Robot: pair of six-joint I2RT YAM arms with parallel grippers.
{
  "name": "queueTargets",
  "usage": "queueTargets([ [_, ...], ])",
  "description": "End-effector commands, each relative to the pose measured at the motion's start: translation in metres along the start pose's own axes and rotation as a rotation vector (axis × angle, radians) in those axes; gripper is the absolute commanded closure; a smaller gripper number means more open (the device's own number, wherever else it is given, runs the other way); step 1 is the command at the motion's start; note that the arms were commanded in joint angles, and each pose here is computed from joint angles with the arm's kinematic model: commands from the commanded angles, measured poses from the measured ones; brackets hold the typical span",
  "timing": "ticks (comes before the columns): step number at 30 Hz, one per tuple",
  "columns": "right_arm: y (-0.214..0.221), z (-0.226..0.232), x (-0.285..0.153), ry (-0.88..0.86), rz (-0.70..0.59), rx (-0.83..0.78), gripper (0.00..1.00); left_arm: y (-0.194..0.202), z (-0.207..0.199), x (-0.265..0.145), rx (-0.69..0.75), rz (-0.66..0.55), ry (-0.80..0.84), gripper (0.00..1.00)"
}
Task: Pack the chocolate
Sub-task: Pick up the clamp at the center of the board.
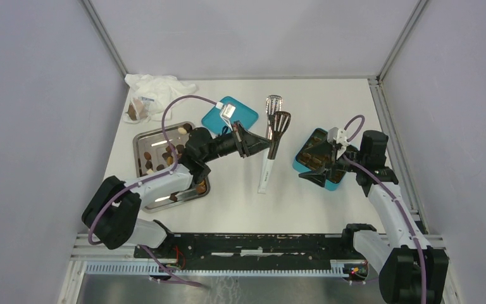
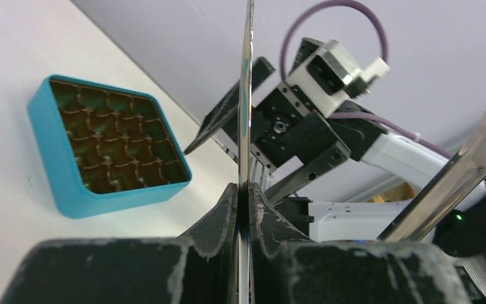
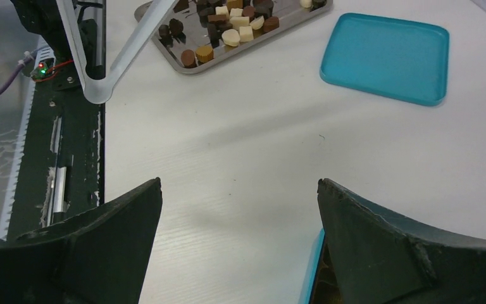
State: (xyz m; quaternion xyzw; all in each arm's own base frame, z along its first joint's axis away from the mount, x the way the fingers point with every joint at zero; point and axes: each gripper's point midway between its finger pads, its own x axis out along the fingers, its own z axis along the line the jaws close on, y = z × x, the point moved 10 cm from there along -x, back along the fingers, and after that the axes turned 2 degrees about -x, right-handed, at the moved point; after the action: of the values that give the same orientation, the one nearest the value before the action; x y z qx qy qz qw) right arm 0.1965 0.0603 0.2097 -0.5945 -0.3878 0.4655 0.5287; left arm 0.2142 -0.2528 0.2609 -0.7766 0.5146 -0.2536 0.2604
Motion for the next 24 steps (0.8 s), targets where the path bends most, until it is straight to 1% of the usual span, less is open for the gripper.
queueTargets([
  [1,-0.01,-0.005,0.006,-0.043,-0.073,0.094,0.02,-0.008,-0.019,0.004,0.026,-0.033,0.216,0.98],
  [4,-0.016,-0.003,0.017,-0.014,-0.095,0.197,0.02,-0.006,-0.019,0.011,-0.005,-0.024,0.299,0.98],
  [8,-0.035,0.008,0.035,-0.07,-0.141,0.215,0.02,-0.009,-0.018,0.019,-0.032,-0.052,0.371,0.98],
  [10,-0.042,0.01,0.042,-0.093,-0.141,0.24,0.02,-0.012,-0.017,0.022,-0.019,-0.079,0.369,0.98],
  [13,-0.05,0.012,0.049,-0.118,-0.151,0.295,0.03,-0.015,-0.018,0.025,0.022,-0.108,0.317,0.98],
  [16,-0.057,0.014,0.054,-0.129,-0.18,0.347,0.04,-0.015,-0.024,0.027,0.064,-0.114,0.289,0.98],
  [21,-0.072,0.026,0.062,-0.207,-0.251,0.41,0.14,-0.013,-0.033,0.027,0.08,-0.137,0.29,0.98],
  [24,-0.076,0.031,0.067,-0.224,-0.256,0.43,0.2,-0.012,-0.037,0.025,0.085,-0.153,0.286,0.98],
])
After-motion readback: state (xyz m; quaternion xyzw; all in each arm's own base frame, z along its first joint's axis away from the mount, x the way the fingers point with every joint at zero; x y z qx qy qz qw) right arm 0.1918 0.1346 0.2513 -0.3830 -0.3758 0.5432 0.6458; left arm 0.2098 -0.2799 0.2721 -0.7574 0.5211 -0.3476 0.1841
